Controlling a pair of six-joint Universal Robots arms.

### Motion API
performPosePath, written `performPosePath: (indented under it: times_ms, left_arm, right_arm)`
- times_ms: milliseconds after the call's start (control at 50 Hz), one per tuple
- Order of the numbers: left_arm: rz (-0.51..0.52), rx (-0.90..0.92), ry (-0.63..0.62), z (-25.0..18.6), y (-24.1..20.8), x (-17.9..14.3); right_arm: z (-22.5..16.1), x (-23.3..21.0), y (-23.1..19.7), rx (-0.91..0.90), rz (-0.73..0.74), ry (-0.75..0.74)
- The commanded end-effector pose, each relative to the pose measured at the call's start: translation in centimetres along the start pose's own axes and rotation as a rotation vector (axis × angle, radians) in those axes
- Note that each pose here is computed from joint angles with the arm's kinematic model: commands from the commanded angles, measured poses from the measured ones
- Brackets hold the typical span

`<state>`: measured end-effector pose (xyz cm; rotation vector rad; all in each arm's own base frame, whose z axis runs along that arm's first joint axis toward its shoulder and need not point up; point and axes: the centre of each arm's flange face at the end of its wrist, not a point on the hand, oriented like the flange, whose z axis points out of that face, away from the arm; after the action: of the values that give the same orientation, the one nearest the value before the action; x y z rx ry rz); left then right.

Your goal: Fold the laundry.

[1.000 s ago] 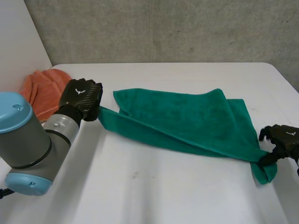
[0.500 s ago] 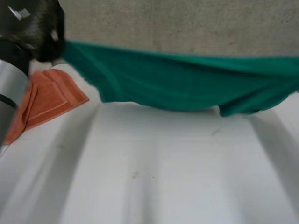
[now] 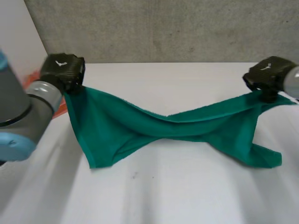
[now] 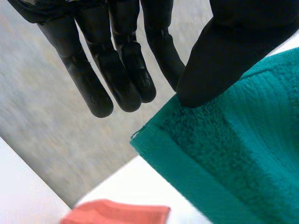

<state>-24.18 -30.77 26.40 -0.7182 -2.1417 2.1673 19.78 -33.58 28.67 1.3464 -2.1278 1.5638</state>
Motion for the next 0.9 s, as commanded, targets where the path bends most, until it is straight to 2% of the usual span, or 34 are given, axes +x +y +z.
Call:
performPosePath:
  times_ms: [20, 100, 120, 200, 280, 340, 480, 560, 580, 640, 720, 800, 900]
  left_arm:
    - [0.053, 0.071, -0.029, 5.9, -0.4, 0.8]
    - [0.055, 0.281, -0.12, 7.7, -6.4, -1.0]
    - [0.047, 0.388, -0.168, 7.9, -9.4, -2.1]
    - [0.02, 0.611, -0.289, 7.5, -14.7, -4.2]
    - [-0.005, 0.719, -0.345, 5.9, -17.6, -4.9]
    - [-0.01, 0.718, -0.333, 4.9, -18.0, -4.5]
    - [-0.002, 0.54, -0.28, 3.7, -12.7, -3.5]
    - [0.009, 0.398, -0.242, 3.1, -8.0, -2.8]
    - [0.013, 0.338, -0.225, 2.9, -6.0, -2.3]
    - [0.021, 0.242, -0.191, 2.3, -2.8, -1.3]
    - [0.034, 0.087, -0.123, 1.1, 2.5, 0.4]
    - [0.058, -0.067, -0.029, 0.7, 7.9, 2.7]
    - [0.101, -0.166, 0.024, -0.7, 10.5, 3.9]
  right_arm:
    - [4.7, 1.6, -3.1, 0.22, 0.033, 0.219]
    - [4.6, 4.9, -7.6, 0.469, 0.068, 0.411]
    - [3.9, 6.2, -9.7, 0.587, 0.075, 0.488]
    - [1.9, 9.1, -12.9, 0.801, 0.085, 0.665]
    - [-0.1, 10.1, -14.1, 0.854, 0.084, 0.724]
    - [-0.2, 9.9, -14.0, 0.84, 0.088, 0.708]
    - [1.3, 7.0, -11.4, 0.734, 0.079, 0.525]
    - [2.8, 4.2, -9.4, 0.689, 0.06, 0.378]
    - [3.6, 2.9, -8.1, 0.656, 0.062, 0.307]
    - [4.9, 1.0, -5.5, 0.589, 0.071, 0.222]
    - [7.7, -3.1, 0.8, 0.415, 0.108, 0.084]
    - [9.2, -5.6, 5.2, 0.277, 0.112, 0.014]
    - [8.6, -6.1, 8.3, 0.15, 0.103, -0.022]
